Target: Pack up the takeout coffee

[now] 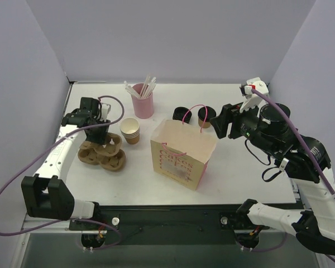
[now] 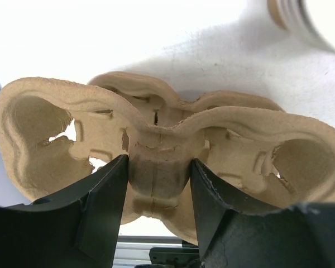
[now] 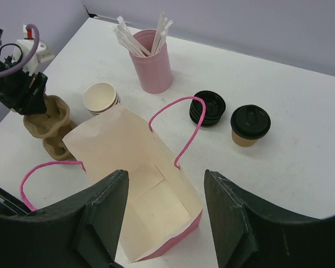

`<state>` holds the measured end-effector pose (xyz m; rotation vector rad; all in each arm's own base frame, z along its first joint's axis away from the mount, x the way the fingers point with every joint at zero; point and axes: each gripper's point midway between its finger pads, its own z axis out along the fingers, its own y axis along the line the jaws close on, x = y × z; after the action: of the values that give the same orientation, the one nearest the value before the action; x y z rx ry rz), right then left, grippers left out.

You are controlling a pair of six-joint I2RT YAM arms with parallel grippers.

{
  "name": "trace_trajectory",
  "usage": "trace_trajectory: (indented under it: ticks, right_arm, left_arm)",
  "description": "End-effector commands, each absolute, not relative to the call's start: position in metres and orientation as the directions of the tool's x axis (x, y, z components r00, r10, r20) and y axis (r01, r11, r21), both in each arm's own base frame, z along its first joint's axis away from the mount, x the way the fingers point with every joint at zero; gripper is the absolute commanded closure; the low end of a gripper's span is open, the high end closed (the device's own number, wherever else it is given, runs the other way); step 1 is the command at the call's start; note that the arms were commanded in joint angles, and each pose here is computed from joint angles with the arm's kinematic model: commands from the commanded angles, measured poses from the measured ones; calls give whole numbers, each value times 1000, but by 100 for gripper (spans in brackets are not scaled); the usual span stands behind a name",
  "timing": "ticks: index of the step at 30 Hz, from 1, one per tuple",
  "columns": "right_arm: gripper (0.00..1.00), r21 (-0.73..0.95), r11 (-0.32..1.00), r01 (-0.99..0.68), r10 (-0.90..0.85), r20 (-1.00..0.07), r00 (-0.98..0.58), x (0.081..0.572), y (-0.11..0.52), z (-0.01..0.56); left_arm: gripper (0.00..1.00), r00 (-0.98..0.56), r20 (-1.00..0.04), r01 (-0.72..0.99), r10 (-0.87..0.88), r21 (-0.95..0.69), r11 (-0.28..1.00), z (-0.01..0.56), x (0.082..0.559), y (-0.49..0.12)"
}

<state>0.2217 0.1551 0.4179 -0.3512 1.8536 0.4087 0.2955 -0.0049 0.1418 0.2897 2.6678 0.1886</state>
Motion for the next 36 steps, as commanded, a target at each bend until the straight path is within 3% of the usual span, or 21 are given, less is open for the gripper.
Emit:
trace_trajectory:
  ticks: [1, 9, 15, 16, 21, 29, 36]
  right_arm:
    - [44, 163, 887, -432, 22, -950, -313, 219, 159, 428]
    - [45, 205, 897, -391, 64, -937, -343, 217, 154, 423]
    - [45, 215, 909, -357, 81, -931, -356, 215, 147, 418]
    - [45, 222, 909, -352, 87, -929, -360, 215, 147, 417]
    - [46, 298, 889, -348, 151, -908, -392, 209, 152, 417]
    - [46, 244, 926, -287, 143, -932, -333, 211, 128, 420]
    - [46, 267, 927, -264, 173, -928, -330, 208, 122, 419]
  left_arm:
    - [43, -821, -542, 96, 182, 183, 978, 202, 309, -6]
    - [47, -728, -684, 25, 49, 44, 999, 298, 342, -54]
    - [48, -737, -675, 141, 39, -97, 985, 336, 341, -144]
    - [48, -692, -722, 172, 23, -133, 976, 365, 341, -157]
    - [50, -695, -719, 320, 18, -287, 903, 393, 315, -238]
    - [51, -752, -657, 422, -54, -543, 726, 410, 264, -312]
    - [51, -782, -623, 443, -1, -558, 702, 395, 244, -323]
